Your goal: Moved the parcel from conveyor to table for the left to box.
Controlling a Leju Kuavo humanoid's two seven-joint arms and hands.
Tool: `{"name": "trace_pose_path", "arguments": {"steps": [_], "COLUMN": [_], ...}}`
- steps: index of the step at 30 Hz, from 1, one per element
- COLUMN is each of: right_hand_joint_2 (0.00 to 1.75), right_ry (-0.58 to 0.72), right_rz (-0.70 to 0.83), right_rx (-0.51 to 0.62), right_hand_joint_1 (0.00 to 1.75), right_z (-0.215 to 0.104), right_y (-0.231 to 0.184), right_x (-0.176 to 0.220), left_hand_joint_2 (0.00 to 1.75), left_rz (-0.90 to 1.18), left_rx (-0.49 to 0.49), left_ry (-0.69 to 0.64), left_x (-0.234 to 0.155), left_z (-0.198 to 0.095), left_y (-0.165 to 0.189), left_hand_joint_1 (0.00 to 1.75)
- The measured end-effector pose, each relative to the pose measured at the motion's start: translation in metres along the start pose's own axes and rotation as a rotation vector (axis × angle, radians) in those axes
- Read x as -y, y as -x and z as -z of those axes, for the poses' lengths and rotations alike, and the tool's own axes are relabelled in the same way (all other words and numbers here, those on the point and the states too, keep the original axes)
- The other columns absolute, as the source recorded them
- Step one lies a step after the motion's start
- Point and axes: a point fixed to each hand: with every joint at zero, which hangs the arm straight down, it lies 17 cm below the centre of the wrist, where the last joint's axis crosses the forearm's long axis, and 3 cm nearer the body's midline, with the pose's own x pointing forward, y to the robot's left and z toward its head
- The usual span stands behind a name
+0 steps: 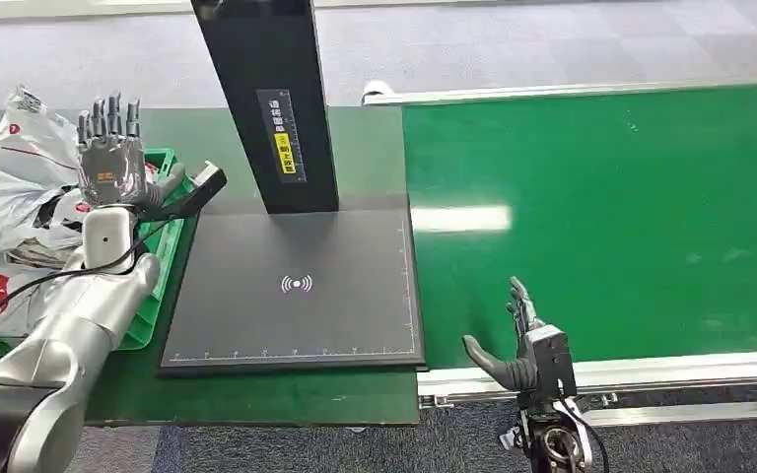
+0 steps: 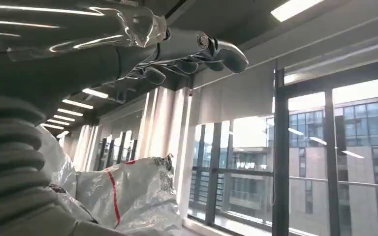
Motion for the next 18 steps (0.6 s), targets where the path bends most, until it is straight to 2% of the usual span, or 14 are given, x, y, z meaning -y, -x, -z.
{"name": "trace_pose_path", "arguments": {"steps": [3, 4, 6, 8, 10, 12, 18], "right_hand_joint_2": [1.75, 1.75, 1.75, 1.75, 1.75, 1.75, 1.75], "right_ry": [0.0, 0.005, 0.026, 0.048, 0.065, 0.078, 0.077], "right_rz": [0.0, 0.0, 0.002, 0.01, 0.022, 0.031, 0.068], "right_rx": [-0.001, 0.001, 0.007, 0.022, 0.051, 0.092, 0.272], "right_hand_joint_1": [0.0, 0.0, 0.0, 0.0, 0.0, 0.0, 0.0], "right_z": [0.0, 0.0, -0.002, -0.005, -0.008, -0.011, -0.004], "right_y": [0.0, 0.0, 0.0, -0.002, -0.008, -0.018, -0.07], "right_x": [0.0, 0.001, 0.005, 0.011, 0.017, 0.022, 0.031], "left_hand_joint_2": [0.0, 1.75, 1.75, 1.75, 1.75, 1.75, 1.75], "left_rz": [0.004, 0.004, -0.073, -0.296, -0.573, -0.833, -1.562], "left_rx": [0.006, 0.016, 0.076, 0.173, 0.229, 0.262, 0.391], "left_ry": [-0.003, -0.009, -0.037, -0.065, -0.104, -0.103, 0.072], "left_x": [-0.001, -0.002, -0.013, -0.027, -0.041, -0.051, -0.072], "left_z": [0.0, 0.0, 0.0, -0.003, -0.016, -0.036, -0.123], "left_y": [-0.002, -0.004, -0.018, -0.044, -0.067, -0.09, -0.164], "left_hand_joint_1": [0.0, 0.0, 0.0, 0.0, 0.0, 0.0, 0.0]}}
